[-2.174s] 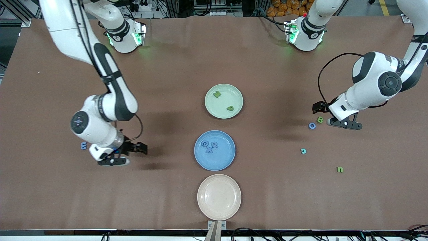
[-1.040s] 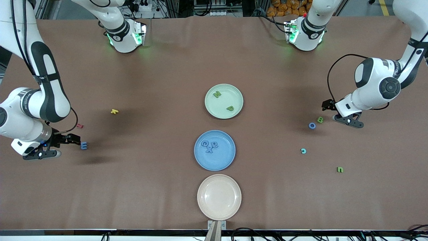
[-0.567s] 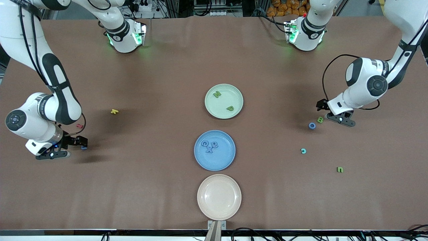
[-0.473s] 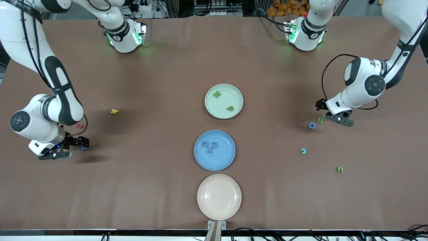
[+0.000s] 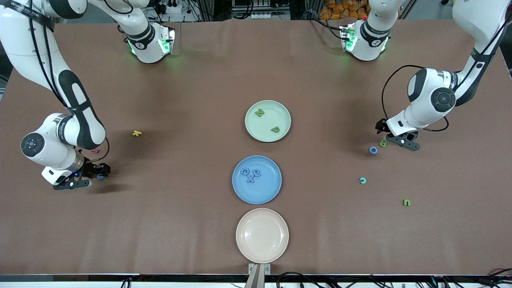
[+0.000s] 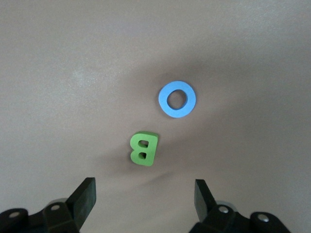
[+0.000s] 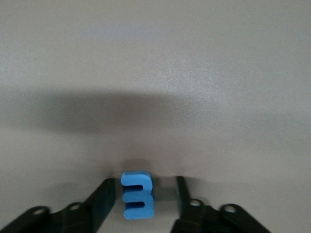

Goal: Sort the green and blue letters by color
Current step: 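Carry the blue m to the blue plate while the left gripper grasps B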

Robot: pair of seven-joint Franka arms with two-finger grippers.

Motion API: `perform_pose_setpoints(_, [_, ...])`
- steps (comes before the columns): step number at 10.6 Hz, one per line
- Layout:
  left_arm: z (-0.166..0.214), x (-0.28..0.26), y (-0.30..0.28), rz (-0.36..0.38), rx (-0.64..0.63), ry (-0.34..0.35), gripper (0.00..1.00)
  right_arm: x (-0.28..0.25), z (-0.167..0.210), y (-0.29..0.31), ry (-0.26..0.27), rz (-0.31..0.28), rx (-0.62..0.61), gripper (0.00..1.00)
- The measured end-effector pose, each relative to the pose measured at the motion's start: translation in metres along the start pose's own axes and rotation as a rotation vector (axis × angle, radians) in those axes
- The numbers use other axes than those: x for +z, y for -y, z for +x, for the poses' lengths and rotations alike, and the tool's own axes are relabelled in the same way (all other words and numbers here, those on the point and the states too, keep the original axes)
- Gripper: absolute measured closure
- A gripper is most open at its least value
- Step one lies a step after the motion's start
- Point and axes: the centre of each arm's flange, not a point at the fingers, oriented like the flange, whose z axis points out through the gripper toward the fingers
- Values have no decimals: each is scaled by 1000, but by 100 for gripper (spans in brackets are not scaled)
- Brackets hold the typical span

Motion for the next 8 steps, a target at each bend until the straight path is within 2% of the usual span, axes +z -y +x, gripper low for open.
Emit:
perform_pose_setpoints(2, [-1,3,0,15,18,-12,12,-4,0,0,4,3,1,65])
perform_pose_setpoints(3, [-4,6,4,24,25,-18,13,-8,0,-2,4,3,4,73])
perform_pose_setpoints(6, [-9,13,10,22,19,-18,16,-8,0,4,13,14,16,73])
perform_pose_setpoints(8, [-8,15,6,17,27,-19,20,-23,12,20,13,44,66,73])
